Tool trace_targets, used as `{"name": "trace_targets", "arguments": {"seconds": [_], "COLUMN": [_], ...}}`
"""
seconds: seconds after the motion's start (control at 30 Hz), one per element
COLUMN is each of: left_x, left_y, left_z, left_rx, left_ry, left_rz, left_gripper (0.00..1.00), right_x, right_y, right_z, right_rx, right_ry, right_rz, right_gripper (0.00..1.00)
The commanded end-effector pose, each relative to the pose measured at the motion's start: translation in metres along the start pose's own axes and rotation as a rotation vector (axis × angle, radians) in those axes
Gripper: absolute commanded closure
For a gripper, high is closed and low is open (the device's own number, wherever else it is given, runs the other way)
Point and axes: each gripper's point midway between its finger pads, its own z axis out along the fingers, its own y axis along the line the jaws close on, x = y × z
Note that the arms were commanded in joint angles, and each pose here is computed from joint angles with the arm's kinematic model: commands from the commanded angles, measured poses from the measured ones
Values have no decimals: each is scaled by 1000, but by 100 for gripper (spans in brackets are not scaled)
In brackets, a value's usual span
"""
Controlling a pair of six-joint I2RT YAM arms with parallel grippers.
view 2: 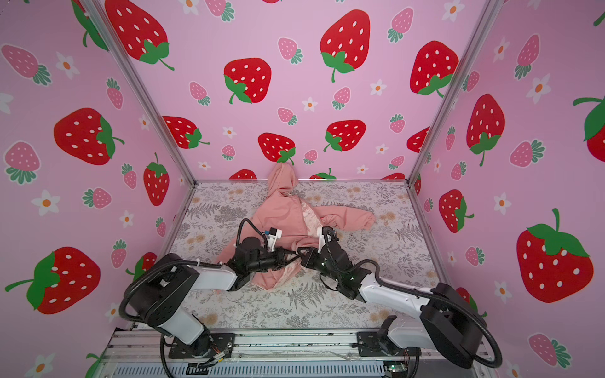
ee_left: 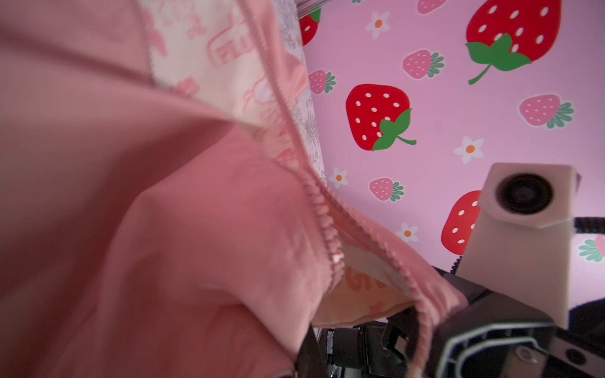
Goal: Zip up the jacket
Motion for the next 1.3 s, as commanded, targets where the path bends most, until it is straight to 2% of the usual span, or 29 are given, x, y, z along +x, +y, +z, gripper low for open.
{"name": "trace_targets", "arguments": {"seconds": [0.0, 0.17, 0.27, 0.33, 0.47, 0.63, 0.87, 1.07, 1.27], "left_x": [-16, -54, -70, -80, -96, -109, -114, -105, -97], "left_y": [-18, -56, -65, -79, -116, -140, -169, -178, -181], "left_z": [-4, -1, 2, 1, -9, -21, -28, -32, -40], "left_rx": [-55, -46, -106, -105, -63, -24, 135, 199, 231], "left_ry": [59, 75, 94, 88, 36, -30, -11, 14, -1], "left_rz": [91, 143, 122, 148, 299, 428, 444, 460, 492], "left_gripper": [100, 100, 100, 100, 100, 100, 100, 100, 100], "right_x": [-30, -75, -97, -109, -128, -140, -153, -154, -149], "right_y": [-39, -53, -52, -49, -35, -18, 5, 40, 64], "right_z": [-17, -40, -55, -63, -74, -73, -75, -71, -63], "right_rx": [238, 443, 496, 506, 456, 395, 298, 75, -64], "right_ry": [-32, -109, -178, -219, -287, -294, -340, -327, -299], "right_rz": [-186, -303, -336, -348, -387, -436, -447, -422, -419], "right_gripper": [100, 100, 100, 100, 100, 100, 100, 100, 100]}}
